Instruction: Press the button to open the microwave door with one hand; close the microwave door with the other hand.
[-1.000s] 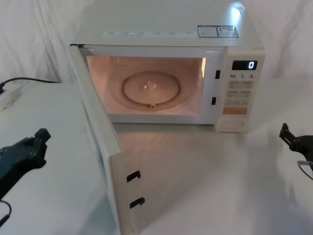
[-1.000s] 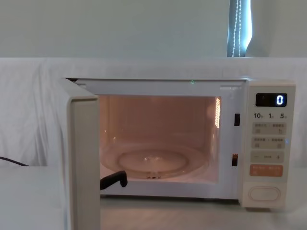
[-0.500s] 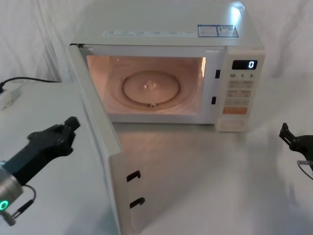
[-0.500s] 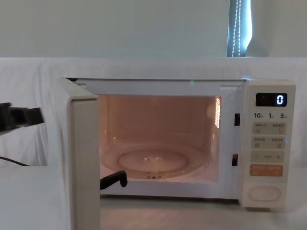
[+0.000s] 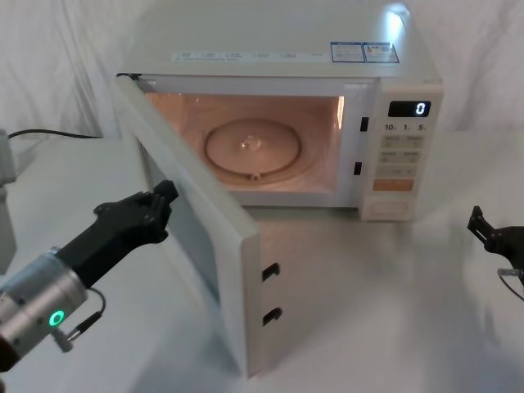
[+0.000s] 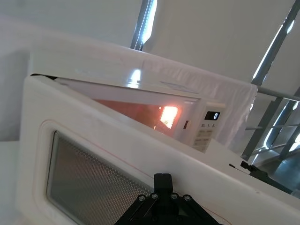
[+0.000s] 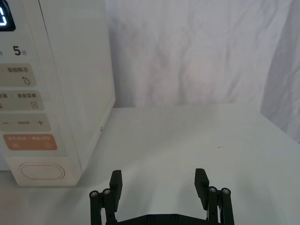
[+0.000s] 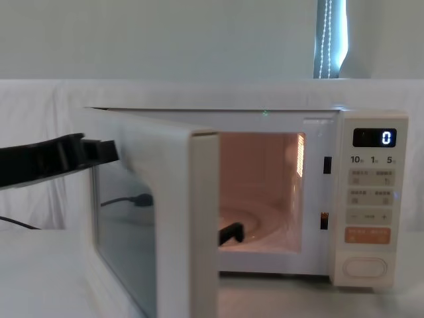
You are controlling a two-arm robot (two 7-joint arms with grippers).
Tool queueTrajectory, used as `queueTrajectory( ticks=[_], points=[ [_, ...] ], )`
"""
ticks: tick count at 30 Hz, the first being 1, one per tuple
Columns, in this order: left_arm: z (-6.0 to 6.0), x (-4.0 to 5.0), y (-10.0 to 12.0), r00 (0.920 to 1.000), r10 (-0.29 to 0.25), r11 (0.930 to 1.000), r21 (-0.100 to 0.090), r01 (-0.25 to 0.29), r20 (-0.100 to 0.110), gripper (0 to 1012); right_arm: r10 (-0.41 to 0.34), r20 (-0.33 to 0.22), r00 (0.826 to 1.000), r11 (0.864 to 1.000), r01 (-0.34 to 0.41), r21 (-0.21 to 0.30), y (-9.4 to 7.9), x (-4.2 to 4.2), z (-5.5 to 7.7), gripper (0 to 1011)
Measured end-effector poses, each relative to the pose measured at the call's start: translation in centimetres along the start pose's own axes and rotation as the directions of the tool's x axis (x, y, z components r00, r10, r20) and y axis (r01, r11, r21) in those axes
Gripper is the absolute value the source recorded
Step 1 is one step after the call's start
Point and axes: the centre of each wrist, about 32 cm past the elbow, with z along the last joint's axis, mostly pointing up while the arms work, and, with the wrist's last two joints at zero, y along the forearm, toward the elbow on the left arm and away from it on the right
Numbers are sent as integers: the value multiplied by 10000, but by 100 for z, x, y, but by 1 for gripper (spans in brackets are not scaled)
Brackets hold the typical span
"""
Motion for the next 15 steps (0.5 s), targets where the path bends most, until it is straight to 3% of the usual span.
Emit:
queueTrajectory(
  ticks=[5,11,15],
  points=[
    [4,-31,-131,9999,-81,9999,-66,81,134,0,0,0,10000,10000,0,0,0,0,0,1002],
    [-5,-60,-333,9986,52,9999,-98,-47,524,0,1,0,10000,10000,-1,0,0,0,0,1002],
    [-22,-62,-450,9979,194,9998,-78,-189,612,0,-1,0,10000,10000,1,0,0,0,0,1002]
  ],
)
